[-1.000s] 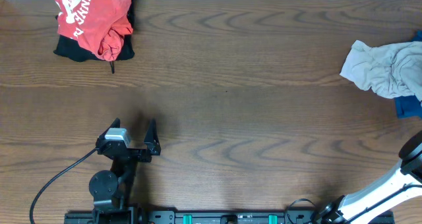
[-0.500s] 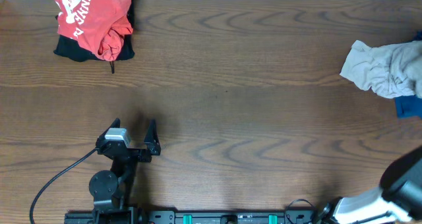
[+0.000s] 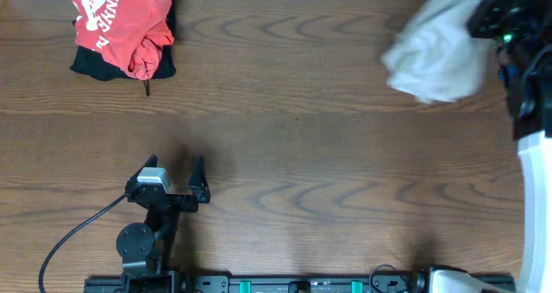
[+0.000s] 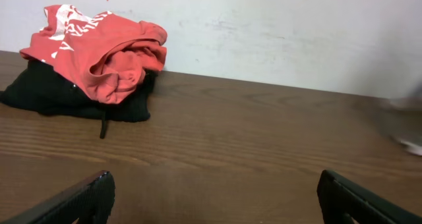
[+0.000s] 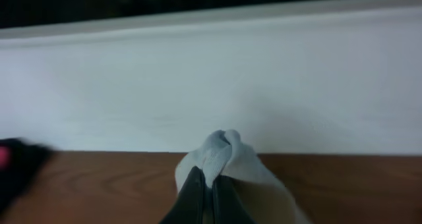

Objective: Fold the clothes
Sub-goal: 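Lift the grey shirt with the right gripper and drag it toward table center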

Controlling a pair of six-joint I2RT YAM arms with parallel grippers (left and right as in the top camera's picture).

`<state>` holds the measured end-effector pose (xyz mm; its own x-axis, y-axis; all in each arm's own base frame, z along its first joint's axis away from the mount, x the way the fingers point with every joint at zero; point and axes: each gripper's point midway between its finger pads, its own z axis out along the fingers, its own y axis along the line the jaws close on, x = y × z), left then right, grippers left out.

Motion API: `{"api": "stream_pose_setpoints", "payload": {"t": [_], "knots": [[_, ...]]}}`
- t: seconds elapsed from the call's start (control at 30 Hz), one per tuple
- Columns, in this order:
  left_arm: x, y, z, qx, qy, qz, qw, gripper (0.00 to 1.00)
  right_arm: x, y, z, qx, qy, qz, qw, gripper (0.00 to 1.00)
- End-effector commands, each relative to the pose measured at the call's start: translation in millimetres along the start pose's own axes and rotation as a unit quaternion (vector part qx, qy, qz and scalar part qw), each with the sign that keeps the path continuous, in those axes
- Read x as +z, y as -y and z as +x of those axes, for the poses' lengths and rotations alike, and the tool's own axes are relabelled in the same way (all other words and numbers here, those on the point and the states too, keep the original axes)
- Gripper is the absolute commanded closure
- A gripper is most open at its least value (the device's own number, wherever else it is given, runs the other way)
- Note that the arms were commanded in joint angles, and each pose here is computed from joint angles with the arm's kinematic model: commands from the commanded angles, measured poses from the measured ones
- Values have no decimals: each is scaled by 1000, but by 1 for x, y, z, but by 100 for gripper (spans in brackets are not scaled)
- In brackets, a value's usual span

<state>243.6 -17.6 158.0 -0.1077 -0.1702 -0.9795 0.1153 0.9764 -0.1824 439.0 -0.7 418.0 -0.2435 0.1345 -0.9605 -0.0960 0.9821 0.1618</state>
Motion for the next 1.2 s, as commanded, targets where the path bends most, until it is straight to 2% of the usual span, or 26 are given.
{"api": "stream_pose_setpoints", "payload": {"t": [0.0,0.33,0.57,0.67,0.8,0.97,1.07,1.17], "knots": [[1,-1,15,4,-22,2,1000,2,-16,-42,-10,18,13,-52,998,98],[1,-1,15,4,-22,2,1000,2,-30,-139,9,34,-29,-210,977,99],[1,-1,15,4,-22,2,1000,2,-35,-159,16,40,-45,-237,970,95],[1,-1,15,4,-23,2,1000,2,-29,-147,25,43,-60,-199,977,95],[1,-1,15,4,-22,2,1000,2,-15,-113,46,45,-90,-100,990,95],[1,-1,15,4,-22,2,1000,2,-2,-85,77,39,-140,-20,989,92],[1,-1,15,4,-23,2,1000,2,5,-62,98,29,-171,42,984,87],[1,-1,15,4,-22,2,1000,2,7,-44,115,16,-198,94,976,73]]}}
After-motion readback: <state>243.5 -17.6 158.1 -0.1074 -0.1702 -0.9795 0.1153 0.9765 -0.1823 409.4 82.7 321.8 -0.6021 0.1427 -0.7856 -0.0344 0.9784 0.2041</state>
